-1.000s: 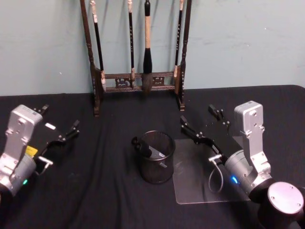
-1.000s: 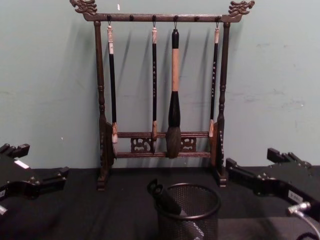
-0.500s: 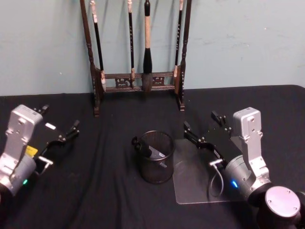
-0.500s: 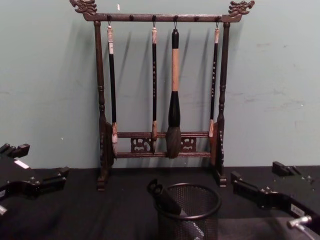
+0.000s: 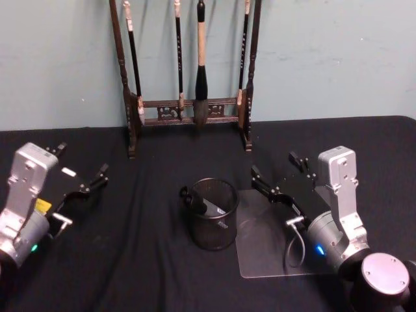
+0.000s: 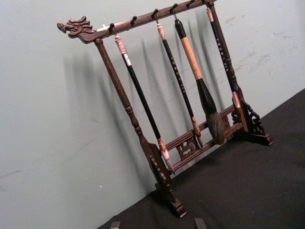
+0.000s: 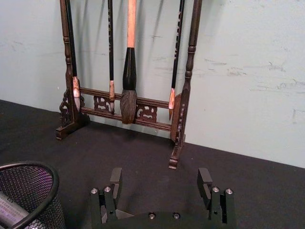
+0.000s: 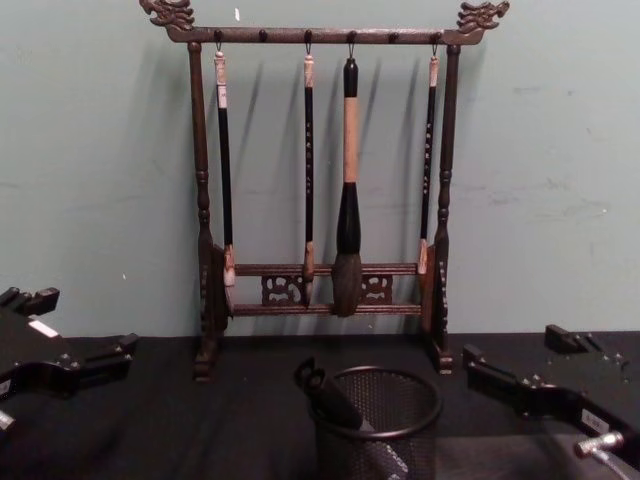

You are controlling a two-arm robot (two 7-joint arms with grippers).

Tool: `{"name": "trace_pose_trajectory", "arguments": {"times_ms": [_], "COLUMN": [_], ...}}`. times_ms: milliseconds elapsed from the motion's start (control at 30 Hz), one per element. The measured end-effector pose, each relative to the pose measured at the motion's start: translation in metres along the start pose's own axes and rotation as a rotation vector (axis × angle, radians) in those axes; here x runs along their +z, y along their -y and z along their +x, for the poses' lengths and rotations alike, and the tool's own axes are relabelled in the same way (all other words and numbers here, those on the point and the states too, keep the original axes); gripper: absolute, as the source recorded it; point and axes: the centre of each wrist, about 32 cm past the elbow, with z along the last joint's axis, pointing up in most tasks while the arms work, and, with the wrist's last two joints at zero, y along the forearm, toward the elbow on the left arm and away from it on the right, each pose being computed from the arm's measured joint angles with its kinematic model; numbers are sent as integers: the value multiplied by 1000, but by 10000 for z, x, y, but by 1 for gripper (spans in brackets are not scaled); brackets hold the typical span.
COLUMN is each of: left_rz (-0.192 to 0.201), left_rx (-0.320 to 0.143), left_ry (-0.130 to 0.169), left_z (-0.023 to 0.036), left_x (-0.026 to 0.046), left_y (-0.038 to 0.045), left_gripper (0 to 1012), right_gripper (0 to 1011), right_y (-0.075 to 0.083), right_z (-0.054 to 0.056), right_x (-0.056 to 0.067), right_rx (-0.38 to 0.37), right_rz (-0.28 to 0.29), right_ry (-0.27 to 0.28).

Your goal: Pick up the water-based marker from the table and place it into the pen holder.

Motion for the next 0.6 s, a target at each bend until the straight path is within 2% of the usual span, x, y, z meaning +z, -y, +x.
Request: {"name": "trace_pose_trajectory", "arguments": {"times_ms": [600], "left_rz": [0], "left_rx": [0], "left_ry": [0], "left_z": [0], "left_x": [0], "left_y": [0], "left_gripper": [1009], "right_gripper": [1002], "right_y": [2], "right_z": [-7], "right_x": [2], "right_rx": [0], "right_rz": [0], "right_ry": [0]}}
